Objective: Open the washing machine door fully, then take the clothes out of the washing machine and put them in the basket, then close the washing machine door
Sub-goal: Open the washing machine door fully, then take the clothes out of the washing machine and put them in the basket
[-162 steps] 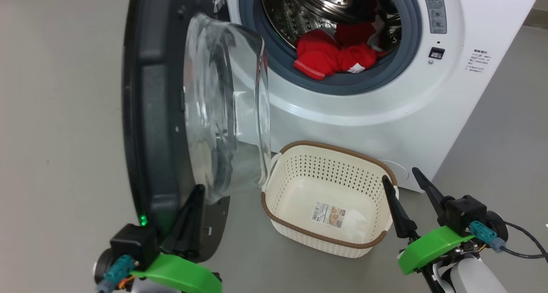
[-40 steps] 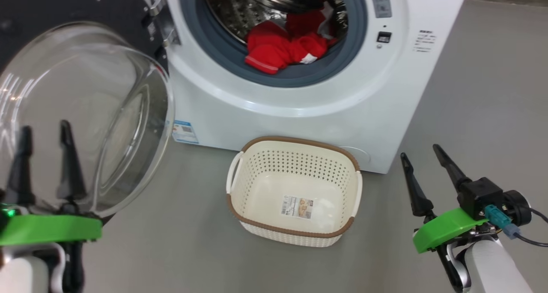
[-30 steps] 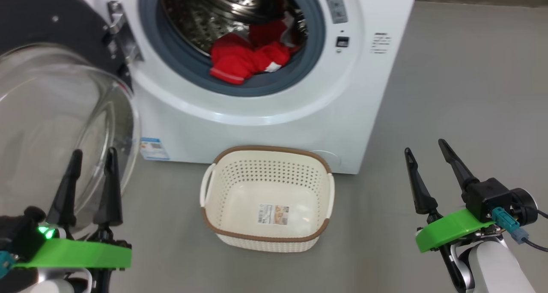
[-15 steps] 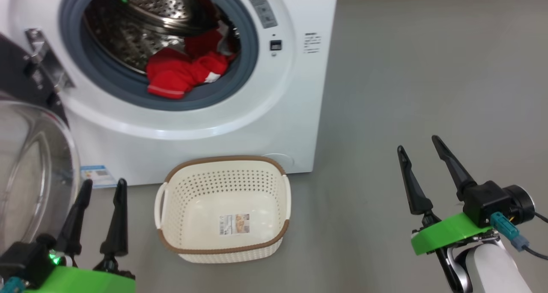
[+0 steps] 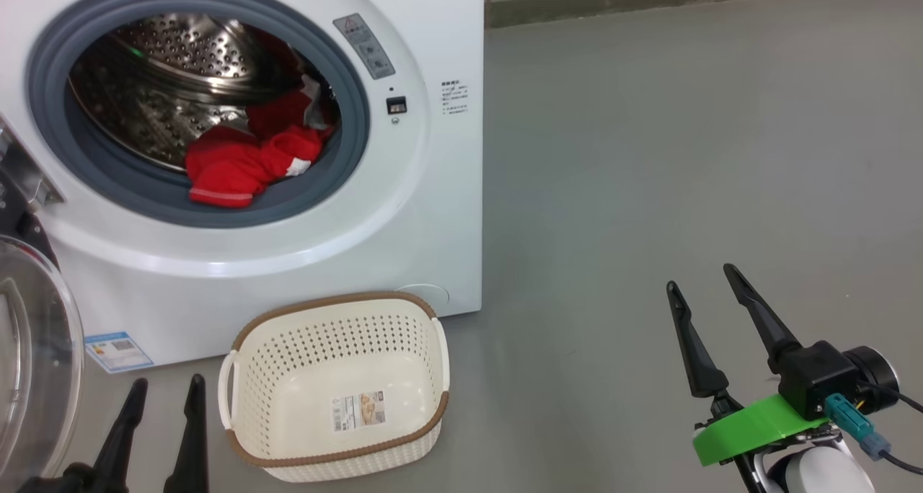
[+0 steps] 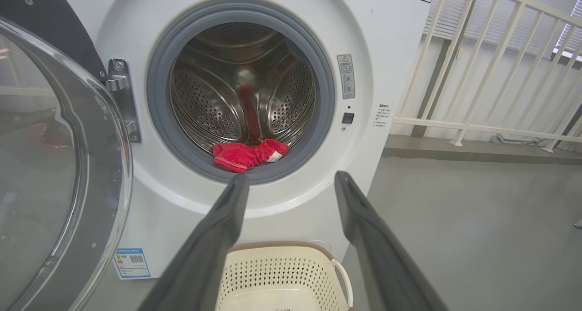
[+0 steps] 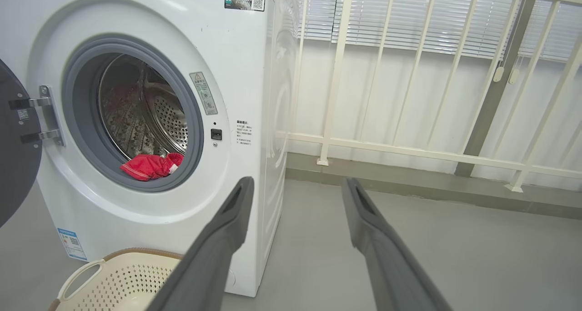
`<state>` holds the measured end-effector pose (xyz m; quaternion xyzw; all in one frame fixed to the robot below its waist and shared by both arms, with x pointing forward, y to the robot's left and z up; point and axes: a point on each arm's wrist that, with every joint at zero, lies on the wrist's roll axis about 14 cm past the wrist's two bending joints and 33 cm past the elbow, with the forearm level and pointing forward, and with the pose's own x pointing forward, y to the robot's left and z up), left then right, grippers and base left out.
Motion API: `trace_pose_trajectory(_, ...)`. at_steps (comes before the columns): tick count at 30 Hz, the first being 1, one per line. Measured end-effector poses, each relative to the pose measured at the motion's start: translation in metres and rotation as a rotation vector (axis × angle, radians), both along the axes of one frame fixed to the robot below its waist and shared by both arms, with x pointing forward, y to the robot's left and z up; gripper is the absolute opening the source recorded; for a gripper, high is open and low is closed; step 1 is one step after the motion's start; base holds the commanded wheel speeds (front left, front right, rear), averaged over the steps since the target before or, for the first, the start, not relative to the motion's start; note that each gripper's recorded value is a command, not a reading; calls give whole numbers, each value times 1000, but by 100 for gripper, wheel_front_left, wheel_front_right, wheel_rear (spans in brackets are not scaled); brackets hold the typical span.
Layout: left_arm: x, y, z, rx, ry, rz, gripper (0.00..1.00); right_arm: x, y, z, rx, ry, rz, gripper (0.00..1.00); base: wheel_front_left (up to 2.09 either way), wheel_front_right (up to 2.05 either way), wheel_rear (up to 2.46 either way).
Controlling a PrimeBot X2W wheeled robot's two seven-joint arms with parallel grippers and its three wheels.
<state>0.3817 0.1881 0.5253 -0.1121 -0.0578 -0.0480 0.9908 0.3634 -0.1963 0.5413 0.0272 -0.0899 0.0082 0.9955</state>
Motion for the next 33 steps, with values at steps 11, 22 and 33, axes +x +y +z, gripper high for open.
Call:
trace_pose_trajectory(11,-13,10,1,34,-2,41,100,-15,-3,1,5,-9,-14,100,0,0,0)
trace_pose_trajectory(22,-20,16,-1,53,5,69,100,-14,-1,1,4,-11,-7,100,0,0,0)
trace_pose_trajectory(33,-21,17,-2,55,10,81,100,-14,1,1,4,-11,-1,100,70,-70,0)
